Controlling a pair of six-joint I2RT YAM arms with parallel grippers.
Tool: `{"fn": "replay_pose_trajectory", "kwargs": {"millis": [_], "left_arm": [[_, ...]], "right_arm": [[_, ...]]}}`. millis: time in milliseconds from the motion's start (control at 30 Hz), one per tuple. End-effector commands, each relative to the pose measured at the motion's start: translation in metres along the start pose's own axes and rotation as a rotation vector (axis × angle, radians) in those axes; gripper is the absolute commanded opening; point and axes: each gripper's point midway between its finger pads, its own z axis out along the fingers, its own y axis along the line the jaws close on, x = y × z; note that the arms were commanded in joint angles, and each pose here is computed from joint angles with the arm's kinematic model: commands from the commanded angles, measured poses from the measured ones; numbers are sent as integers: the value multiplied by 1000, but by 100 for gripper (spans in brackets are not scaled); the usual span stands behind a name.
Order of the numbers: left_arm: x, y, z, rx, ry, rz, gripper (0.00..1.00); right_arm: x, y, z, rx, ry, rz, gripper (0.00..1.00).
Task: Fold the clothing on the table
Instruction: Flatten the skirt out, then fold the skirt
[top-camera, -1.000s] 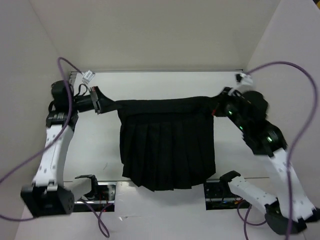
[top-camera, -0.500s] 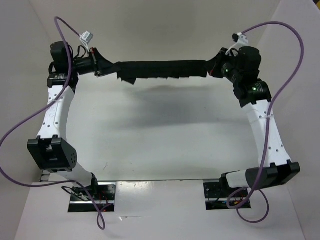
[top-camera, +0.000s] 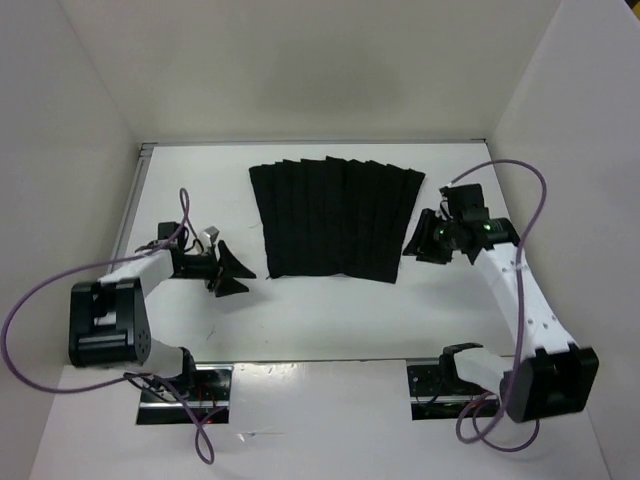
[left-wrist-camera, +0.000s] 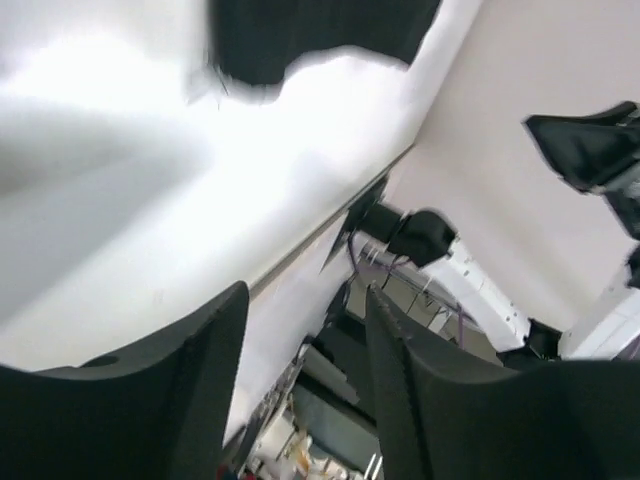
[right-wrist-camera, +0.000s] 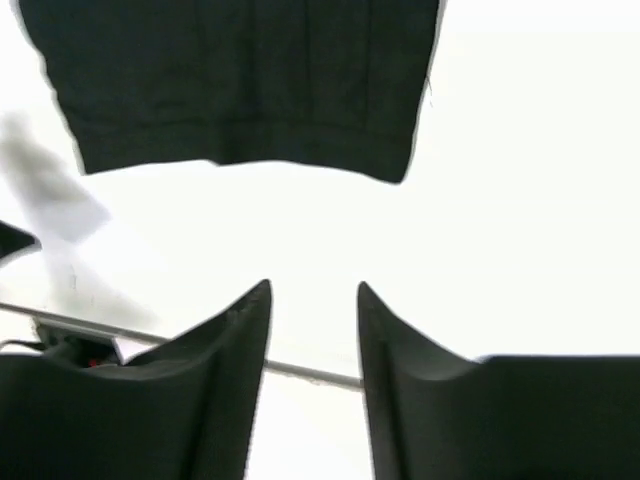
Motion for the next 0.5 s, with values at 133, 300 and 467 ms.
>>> {"fn": "replay_pose_trajectory", "kwargs": {"millis": [133, 300, 467], "left_arm": [[-15, -55, -32, 2, -184, 262, 63], [-77, -90, -16, 47, -174, 304, 38], [-106, -70, 3, -114, -213, 330, 52]], "right_arm": [[-32, 8, -66, 53, -209, 17, 47], [-74, 25, -17, -28, -244, 18, 39], [-88, 10, 36, 42, -175, 29, 39]]}}
